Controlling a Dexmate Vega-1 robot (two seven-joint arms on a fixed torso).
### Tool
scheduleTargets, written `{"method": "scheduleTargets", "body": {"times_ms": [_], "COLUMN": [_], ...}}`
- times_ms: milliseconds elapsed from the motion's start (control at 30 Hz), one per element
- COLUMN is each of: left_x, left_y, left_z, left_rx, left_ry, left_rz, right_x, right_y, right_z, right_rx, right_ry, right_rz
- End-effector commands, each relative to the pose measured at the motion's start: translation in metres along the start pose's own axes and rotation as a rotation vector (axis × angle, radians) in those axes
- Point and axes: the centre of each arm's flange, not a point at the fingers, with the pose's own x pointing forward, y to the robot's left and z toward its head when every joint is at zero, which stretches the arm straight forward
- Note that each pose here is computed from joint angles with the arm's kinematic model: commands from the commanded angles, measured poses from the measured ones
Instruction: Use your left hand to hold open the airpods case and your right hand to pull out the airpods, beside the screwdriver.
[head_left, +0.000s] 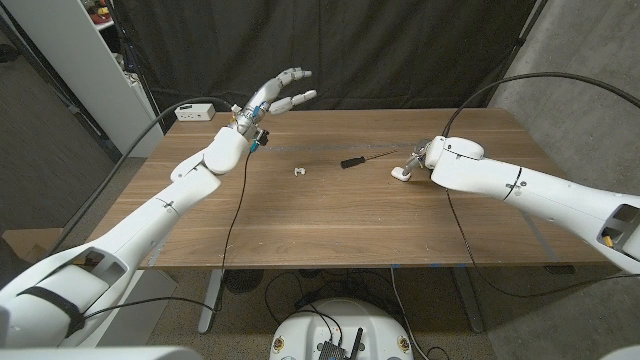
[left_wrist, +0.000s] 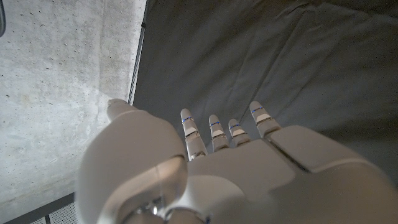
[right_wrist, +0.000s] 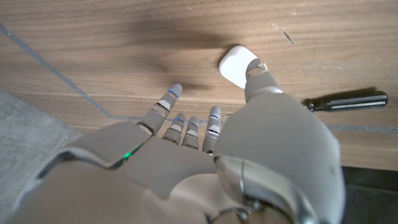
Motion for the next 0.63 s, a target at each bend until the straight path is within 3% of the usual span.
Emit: {"method": "scheduleTargets", "body": {"times_ms": [33, 100, 300, 633], "left_x": [-0.010, -0.013, -0.020, -0.027], "left_y": [-0.001, -0.001, -0.002, -0.012], "left_z": [-0.010, -0.016, -0.027, -0.041], "left_rx": [-0.059, -0.103, -0.198, -0.320], "left_ry": [0.024, 0.034, 0.052, 0.070], "left_rz": [-0.007, -0.005, 0.007, 0.038], "right_x": [-0.016, -0.017, -0.016, -0.015], "right_y": [-0.024, -0.033, -0.046, -0.056], "right_z": [-0.023, -0.031, -0.044, -0.049], "right_rx": [0.306, 0.411, 0.585, 0.680], "right_ry": [-0.177, -0.245, -0.367, -0.433], "right_rz": [-0.258, -0.304, -0.333, -0.394]}}
